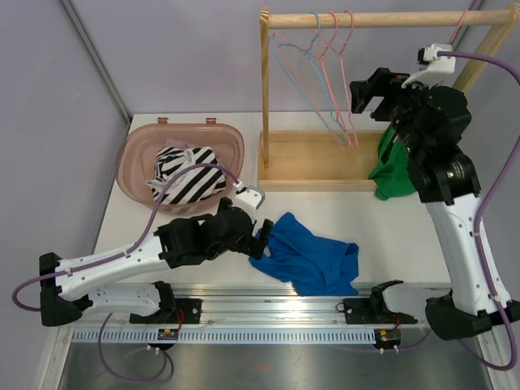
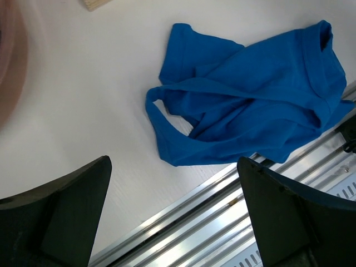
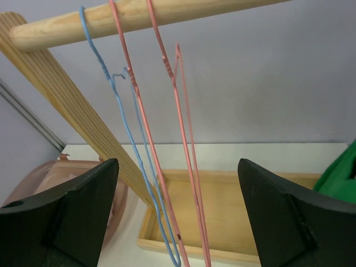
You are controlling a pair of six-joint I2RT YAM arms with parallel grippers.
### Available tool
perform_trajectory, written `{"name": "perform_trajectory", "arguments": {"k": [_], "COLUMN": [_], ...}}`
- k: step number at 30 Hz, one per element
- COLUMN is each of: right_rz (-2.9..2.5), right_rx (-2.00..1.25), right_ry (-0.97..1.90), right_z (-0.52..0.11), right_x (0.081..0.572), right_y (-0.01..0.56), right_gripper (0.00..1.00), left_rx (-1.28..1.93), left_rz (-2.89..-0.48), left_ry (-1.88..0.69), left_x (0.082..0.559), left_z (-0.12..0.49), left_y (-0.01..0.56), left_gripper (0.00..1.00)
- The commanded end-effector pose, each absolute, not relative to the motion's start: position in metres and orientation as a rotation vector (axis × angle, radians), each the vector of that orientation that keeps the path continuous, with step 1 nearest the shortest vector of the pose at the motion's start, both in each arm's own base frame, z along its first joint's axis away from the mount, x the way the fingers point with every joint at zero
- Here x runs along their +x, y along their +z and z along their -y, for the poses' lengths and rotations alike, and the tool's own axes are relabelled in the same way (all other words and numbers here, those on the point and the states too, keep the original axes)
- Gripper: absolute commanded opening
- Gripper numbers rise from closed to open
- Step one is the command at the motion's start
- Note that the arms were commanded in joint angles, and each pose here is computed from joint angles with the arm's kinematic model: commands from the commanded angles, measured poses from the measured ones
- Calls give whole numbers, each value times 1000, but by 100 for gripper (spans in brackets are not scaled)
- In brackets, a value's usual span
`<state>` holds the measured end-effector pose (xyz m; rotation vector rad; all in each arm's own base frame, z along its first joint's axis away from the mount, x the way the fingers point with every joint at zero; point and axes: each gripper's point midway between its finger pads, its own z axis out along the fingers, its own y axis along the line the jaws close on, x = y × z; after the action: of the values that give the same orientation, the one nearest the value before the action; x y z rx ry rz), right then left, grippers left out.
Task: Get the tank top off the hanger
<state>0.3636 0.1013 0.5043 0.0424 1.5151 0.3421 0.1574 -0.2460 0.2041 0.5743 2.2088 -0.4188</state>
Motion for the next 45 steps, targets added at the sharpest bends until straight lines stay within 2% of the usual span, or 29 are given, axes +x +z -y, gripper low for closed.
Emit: {"name": "perform_trajectory", "arguments": {"k": [1,13,22,31,34,35,36,38,39,40,45], "right_rz": [-1442,-1574,-1545,-1537,-1539,-1538,-1536,-1534,-1531,-1528,-1516], "right_rx": [69,-16,-109,-151,-165,-165,-163,-164,-165,-167,-168], "right_ry": [318,458,622,703,715,716,716,722,724,728,720], "right_z": [-81,-73,-80,-84,-86,-86,-86,-86,-86,-87,-85], "right_x": [318,195,119,84,82,82,82,82,80,80,76], "right_y": [528,452,422,415,413,413,413,412,412,413,415], "right_gripper": [97,100,100,99,100,99,99,99,100,99,99], "left_rx": [531,765,911,959,960,960,960,948,934,914,790], "left_rz": [-2146,-2181,-2273,-2355,-2391,-2399,-2406,-2409,-2409,-2398,-2311], "left_ry": [-511,-488,-463,-379,-348,-345,-341,-325,-313,-284,-221], "left_x": [159,145,137,134,132,131,130,131,132,137,155], "left_z": [284,371,410,418,412,409,408,404,402,398,375], "left_y": [222,181,107,47,26,20,17,17,19,23,79], "left_gripper": [99,99,99,99,84,75,53,29,8,0,0]}}
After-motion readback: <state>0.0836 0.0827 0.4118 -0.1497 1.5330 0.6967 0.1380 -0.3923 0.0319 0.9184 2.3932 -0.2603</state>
